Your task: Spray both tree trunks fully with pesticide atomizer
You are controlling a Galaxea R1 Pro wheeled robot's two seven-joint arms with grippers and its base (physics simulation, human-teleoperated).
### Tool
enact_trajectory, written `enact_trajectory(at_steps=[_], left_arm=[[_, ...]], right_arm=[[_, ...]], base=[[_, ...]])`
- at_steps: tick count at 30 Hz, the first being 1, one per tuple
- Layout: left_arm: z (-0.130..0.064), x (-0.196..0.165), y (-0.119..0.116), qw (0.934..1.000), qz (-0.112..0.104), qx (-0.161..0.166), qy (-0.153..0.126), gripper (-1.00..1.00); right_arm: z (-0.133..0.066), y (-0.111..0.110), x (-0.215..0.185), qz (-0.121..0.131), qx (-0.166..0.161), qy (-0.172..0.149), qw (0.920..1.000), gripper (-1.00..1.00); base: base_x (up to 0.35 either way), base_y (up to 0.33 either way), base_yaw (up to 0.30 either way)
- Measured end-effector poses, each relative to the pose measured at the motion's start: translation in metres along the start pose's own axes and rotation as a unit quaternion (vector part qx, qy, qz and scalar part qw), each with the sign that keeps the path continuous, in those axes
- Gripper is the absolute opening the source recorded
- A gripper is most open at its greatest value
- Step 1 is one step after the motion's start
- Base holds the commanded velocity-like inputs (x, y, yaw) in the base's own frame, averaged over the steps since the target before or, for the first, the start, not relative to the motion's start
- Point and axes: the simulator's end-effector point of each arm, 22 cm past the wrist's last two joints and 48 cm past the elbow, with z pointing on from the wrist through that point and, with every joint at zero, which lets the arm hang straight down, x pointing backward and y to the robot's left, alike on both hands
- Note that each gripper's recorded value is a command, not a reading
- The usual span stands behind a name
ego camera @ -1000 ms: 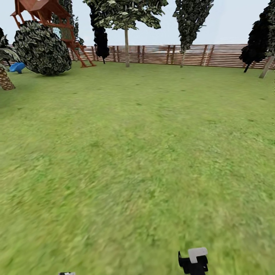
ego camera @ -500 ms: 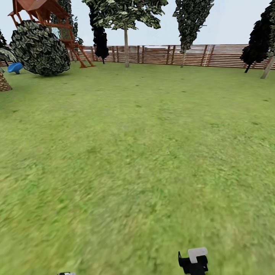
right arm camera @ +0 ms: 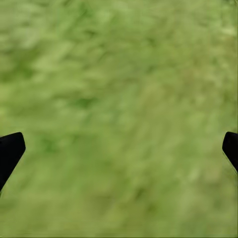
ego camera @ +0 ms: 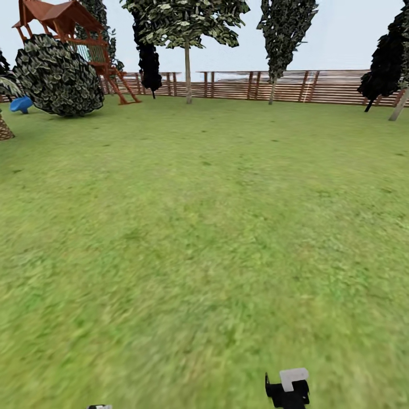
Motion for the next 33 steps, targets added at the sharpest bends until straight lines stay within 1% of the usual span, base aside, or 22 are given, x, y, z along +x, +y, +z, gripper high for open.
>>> enact_trajectory(at_steps=[33], left_arm=[[-0.001, -0.023, -0.003, 0.9997, -0.005, 0.003, -0.025, -1.00]], right_arm=[[-0.003, -0.006, -0.025, 0.004, 0.005, -0.025, 0.9997, 1.00]], base=[[0.339, 0.000, 0.000]])
